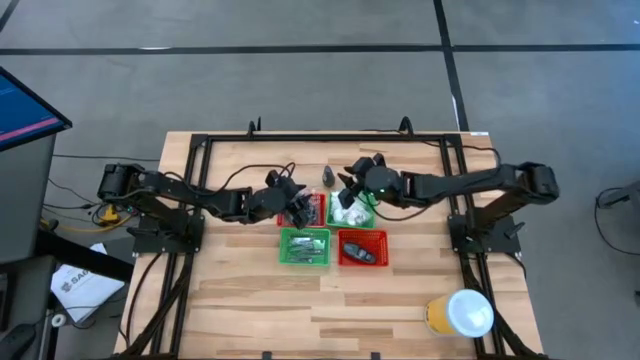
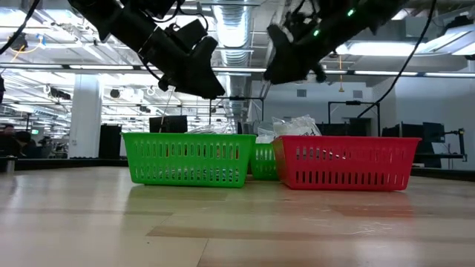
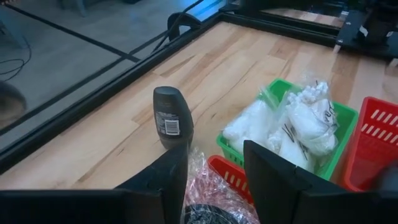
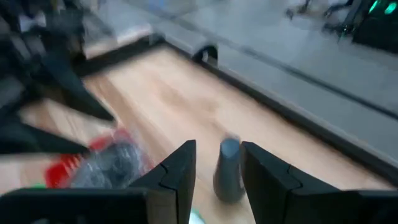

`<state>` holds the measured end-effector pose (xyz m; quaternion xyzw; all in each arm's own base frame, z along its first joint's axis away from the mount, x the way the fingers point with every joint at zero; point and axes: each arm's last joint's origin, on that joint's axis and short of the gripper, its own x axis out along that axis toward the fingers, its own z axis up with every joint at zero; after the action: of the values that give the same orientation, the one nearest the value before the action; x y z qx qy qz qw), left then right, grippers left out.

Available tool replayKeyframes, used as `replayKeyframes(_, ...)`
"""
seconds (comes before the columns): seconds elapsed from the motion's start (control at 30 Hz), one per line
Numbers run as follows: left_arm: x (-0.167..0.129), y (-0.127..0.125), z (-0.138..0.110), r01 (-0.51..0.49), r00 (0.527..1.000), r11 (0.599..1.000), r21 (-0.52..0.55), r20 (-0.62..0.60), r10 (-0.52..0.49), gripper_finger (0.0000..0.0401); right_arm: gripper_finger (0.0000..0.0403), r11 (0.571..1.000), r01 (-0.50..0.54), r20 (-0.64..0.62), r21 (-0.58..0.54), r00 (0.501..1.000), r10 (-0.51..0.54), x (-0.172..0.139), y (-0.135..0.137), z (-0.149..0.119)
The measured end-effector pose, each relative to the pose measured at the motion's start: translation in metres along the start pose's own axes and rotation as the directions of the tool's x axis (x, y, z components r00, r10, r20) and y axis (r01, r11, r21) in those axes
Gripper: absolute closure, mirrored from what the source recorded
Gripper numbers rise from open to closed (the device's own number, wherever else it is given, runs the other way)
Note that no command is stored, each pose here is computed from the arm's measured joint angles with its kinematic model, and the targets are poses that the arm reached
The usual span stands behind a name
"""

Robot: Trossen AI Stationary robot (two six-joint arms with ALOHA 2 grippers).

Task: Pick & Place Travel size toiletries
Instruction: Put the black deodorant into the right red basket

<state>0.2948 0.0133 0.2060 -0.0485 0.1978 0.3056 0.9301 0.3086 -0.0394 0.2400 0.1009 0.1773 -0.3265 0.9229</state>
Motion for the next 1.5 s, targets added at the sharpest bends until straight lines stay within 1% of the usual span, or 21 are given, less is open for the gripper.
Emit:
replayKeyframes(0.07, 0.001, 0.001, 0.0, -0.003, 1.0, 1.0, -0.002, 0.001, 0.003, 0.0256, 0.0287, 1.0, 0.006, -0.033, -0.01, 0.999, -0.006, 0.009, -0.004, -0.007)
replayKeyframes(0.13, 0.001, 0.002, 0.001, -0.007, 1.0, 1.0, -0.003, 0.0, 0.007, 0.0256, 0.0287, 0.999, -0.032, 0.001, 0.023, 1.0, 0.031, 0.021, -0.002, -0.006)
replayKeyframes(0.27, 0.002, 0.003, 0.001, -0.01, 1.0, 1.0, 0.0, -0.001, 0.01, 0.0256, 0.0287, 1.0, -0.011, -0.022, 0.01, 1.0, 0.011, 0.046, -0.003, -0.023)
replayKeyframes(0.4, 0.002, 0.003, 0.001, -0.011, 1.0, 0.999, 0.051, -0.001, 0.011, 0.0256, 0.0277, 1.0, -0.005, 0.0, 0.022, 1.0, 0.005, 0.062, 0.001, -0.021)
replayKeyframes(0.5, 0.002, 0.003, 0.001, -0.011, 1.0, 0.998, 0.054, 0.0, 0.011, 0.0256, 0.0255, 1.0, -0.001, -0.024, -0.001, 1.0, 0.001, 0.07, 0.005, -0.024)
replayKeyframes(0.6, 0.002, 0.003, 0.001, -0.011, 1.0, 0.998, 0.062, -0.001, 0.011, 0.0256, 0.0225, 1.0, 0.004, -0.016, 0.001, 1.0, -0.004, 0.079, 0.01, -0.023)
replayKeyframes(0.67, 0.002, 0.003, 0.001, -0.01, 1.0, 0.998, 0.066, -0.001, 0.011, 0.0256, 0.0204, 1.0, 0.015, -0.04, -0.012, 0.999, -0.015, 0.086, 0.012, -0.027)
replayKeyframes(0.77, 0.002, 0.003, 0.001, -0.011, 1.0, 0.998, 0.066, -0.001, 0.011, 0.0256, 0.0175, 1.0, 0.019, -0.042, -0.014, 0.999, -0.019, 0.093, 0.015, -0.026)
replayKeyframes(0.87, 0.002, 0.003, 0.001, -0.011, 1.0, 0.998, 0.066, -0.001, 0.011, 0.0256, 0.0156, 0.997, 0.025, -0.067, -0.07, 0.997, -0.03, 0.095, 0.016, -0.024)
replayKeyframes(0.93, 0.002, 0.003, 0.001, -0.011, 1.0, 0.998, 0.066, -0.001, 0.011, 0.0256, 0.015, 0.997, 0.025, -0.07, -0.077, 0.997, -0.031, 0.094, 0.017, -0.02)
replayKeyframes(1.07, 0.002, 0.003, 0.001, -0.011, 1.0, 0.998, 0.066, -0.001, 0.011, 0.0256, 0.0147, 0.997, 0.022, -0.051, -0.07, 0.998, -0.026, 0.088, 0.017, -0.008)
replayKeyframes(1.13, 0.002, 0.003, 0.001, -0.01, 1.0, 0.998, 0.066, -0.001, 0.01, 0.0256, 0.0147, 0.997, 0.032, -0.066, -0.074, 0.997, -0.037, 0.088, 0.014, -0.009)
replayKeyframes(1.27, 0.002, 0.003, 0.001, -0.011, 1.0, 0.998, 0.066, -0.001, 0.011, 0.0256, 0.0147, 0.998, 0.06, -0.099, -0.032, 0.993, -0.063, 0.091, 0.007, -0.011)
replayKeyframes(1.33, 0.002, 0.003, 0.001, -0.01, 1.0, 0.998, 0.066, -0.001, 0.01, 0.0256, 0.0147, 0.997, 0.074, -0.123, -0.03, 0.989, -0.077, 0.091, 0.004, -0.013)
replayKeyframes(1.5, 0.002, 0.003, 0.001, -0.01, 1.0, 0.998, 0.066, -0.001, 0.01, 0.0256, 0.0147, 0.997, 0.08, -0.124, -0.021, 0.989, -0.082, 0.092, 0.002, -0.013)
